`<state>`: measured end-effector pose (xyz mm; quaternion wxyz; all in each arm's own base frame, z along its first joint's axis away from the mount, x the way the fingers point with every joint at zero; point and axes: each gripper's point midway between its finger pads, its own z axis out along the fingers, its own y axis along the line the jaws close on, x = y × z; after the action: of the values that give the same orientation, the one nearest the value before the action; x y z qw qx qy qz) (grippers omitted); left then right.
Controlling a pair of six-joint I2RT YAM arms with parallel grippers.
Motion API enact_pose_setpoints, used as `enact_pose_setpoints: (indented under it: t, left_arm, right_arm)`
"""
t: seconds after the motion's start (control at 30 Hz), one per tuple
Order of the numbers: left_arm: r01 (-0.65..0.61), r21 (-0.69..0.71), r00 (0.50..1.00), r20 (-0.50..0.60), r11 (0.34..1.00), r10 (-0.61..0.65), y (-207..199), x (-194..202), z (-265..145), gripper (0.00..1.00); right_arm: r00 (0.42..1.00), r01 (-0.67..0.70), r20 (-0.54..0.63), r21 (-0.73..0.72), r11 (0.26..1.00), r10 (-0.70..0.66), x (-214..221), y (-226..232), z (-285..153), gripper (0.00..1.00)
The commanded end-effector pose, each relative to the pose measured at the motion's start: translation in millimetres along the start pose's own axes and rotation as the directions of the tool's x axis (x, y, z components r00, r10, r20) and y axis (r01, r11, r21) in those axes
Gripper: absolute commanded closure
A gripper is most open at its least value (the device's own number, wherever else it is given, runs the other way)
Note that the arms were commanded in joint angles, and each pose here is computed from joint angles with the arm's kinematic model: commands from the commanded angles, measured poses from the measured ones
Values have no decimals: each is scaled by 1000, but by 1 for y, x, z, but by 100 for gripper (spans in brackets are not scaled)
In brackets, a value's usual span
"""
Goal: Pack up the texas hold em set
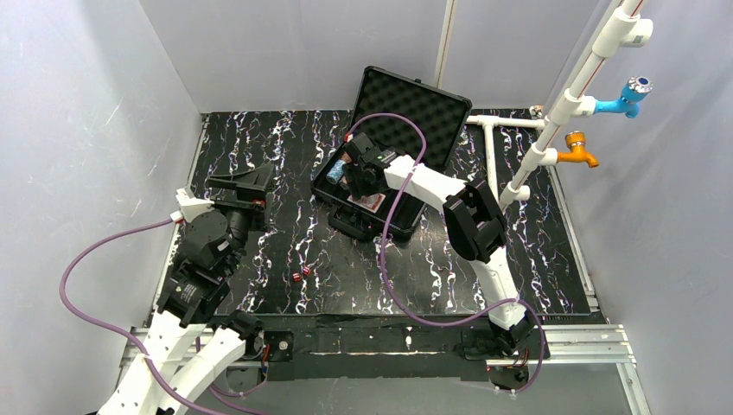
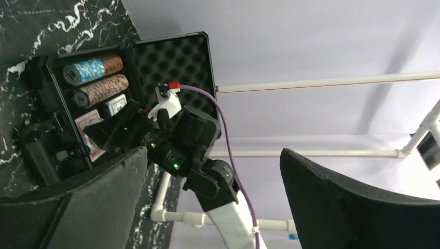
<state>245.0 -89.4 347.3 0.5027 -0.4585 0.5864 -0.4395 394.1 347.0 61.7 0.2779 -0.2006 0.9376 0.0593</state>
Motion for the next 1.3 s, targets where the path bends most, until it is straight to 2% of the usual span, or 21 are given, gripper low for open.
enact_pose_setpoints:
  t: [0.0,0.2,0.47,0.53,0.67,0.87,0.93,1.0,1.07,1.1,1.13,1.17,1.27]
  left_arm:
    - [-106,24,993,60,994,105,2,-6,11,1]
    - [-213,-17,974,73,977,213,13,-7,20,1]
    - [-273,-104,957,71,956,281,38,-7,33,1]
    - [-283,-121,954,69,952,292,42,-7,35,1]
    - [-321,-147,940,73,935,334,47,-10,40,1]
    - [-439,-148,893,33,886,448,49,-4,51,1]
    - [-502,-171,859,12,848,511,51,-5,53,1]
    - [-561,-262,816,-16,785,578,62,-11,59,3]
    - [-614,-368,767,-69,698,638,76,-19,59,7]
    - [-662,-363,727,-98,656,679,75,-18,63,9]
    - [-735,-338,656,-136,587,743,76,-17,68,7]
    - [-778,-315,608,-163,543,777,78,-14,73,2]
    - [-837,-314,523,-213,449,825,89,-15,77,2]
  right_arm:
    - [1000,9,10,24,1000,-9,-3,-7,8,43]
    - [1000,17,6,28,999,-17,-1,-8,10,42]
    - [1000,19,8,34,999,-19,0,-9,12,40]
    - [1000,20,7,36,999,-20,-1,-9,12,34]
    - [1000,15,5,30,999,-16,-2,-9,5,5]
    - [999,-3,50,11,1000,3,-15,-9,-24,2]
    - [997,-12,72,-2,1000,12,-20,-8,-37,2]
    - [995,-20,97,-18,1000,22,-25,-8,-51,2]
    - [993,-22,111,-36,999,26,-26,-7,-64,2]
    - [993,-24,117,-40,999,28,-26,-8,-70,2]
    - [993,-23,117,-46,999,28,-24,-8,-75,2]
    - [992,-23,122,-50,998,29,-22,-8,-80,2]
    - [990,-26,136,-67,997,35,-18,-10,-97,2]
